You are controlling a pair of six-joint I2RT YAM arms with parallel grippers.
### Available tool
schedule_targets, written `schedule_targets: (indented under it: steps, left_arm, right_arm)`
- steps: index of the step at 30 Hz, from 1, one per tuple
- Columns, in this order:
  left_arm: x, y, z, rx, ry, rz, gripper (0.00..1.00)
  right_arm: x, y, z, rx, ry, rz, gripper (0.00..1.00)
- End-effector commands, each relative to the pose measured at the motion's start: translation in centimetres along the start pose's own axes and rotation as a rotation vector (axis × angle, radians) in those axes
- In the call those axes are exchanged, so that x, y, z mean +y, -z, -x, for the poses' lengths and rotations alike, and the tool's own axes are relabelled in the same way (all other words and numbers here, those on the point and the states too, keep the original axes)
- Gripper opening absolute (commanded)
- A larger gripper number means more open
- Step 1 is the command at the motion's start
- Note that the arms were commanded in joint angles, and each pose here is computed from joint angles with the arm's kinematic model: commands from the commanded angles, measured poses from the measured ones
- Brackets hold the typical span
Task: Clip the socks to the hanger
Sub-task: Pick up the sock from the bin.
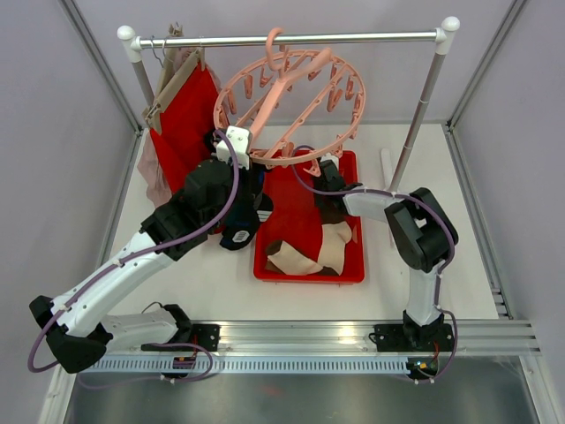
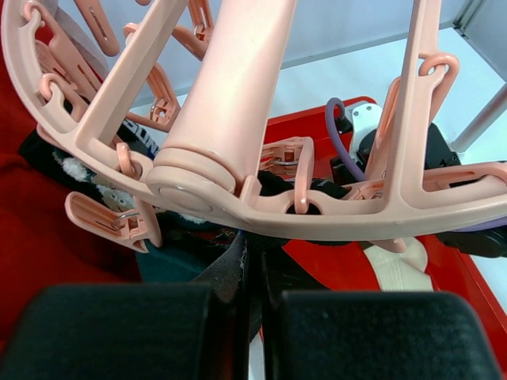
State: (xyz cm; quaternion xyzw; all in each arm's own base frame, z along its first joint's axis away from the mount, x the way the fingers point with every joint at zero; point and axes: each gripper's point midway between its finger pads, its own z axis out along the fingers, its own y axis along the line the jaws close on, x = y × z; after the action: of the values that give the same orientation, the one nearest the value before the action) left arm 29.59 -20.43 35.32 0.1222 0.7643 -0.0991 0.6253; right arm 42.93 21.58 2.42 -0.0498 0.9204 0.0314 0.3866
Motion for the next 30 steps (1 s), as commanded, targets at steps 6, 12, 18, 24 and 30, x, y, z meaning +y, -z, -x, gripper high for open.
schedule_targets:
  steps: [6,12,18,24,30]
  left_arm:
    - [-0.7,0.3,2.0,-0.065,0.081,-0.039,0.04]
    - [-0.9,0.4,1.9,-0.069,0.088,-0.054,0.06]
    - [-1.2,0.5,2.0,-0.078,0.103,-0.070,0.08]
    - [-1.5,0.4,1.7,-0.078,0.126,-0.085,0.09]
    - [-1.8,1.0,1.1,-0.076,0.142,-0.118,0.19]
  right_arm:
    - [0.2,-0.1,-0.3,-0.008,-0.045,0.020,0.03]
    - [0.0,3.9,0.8,-0.094,-0.119,0.082,0.00]
    - [0.9,9.5,1.3,-0.194,-0.222,0.246,0.00]
    - [0.8,15.5,1.7,-0.297,-0.274,0.355,0.00]
    - [-0.1,23.9,3.8,-0.488,-0.271,0.485,0.00]
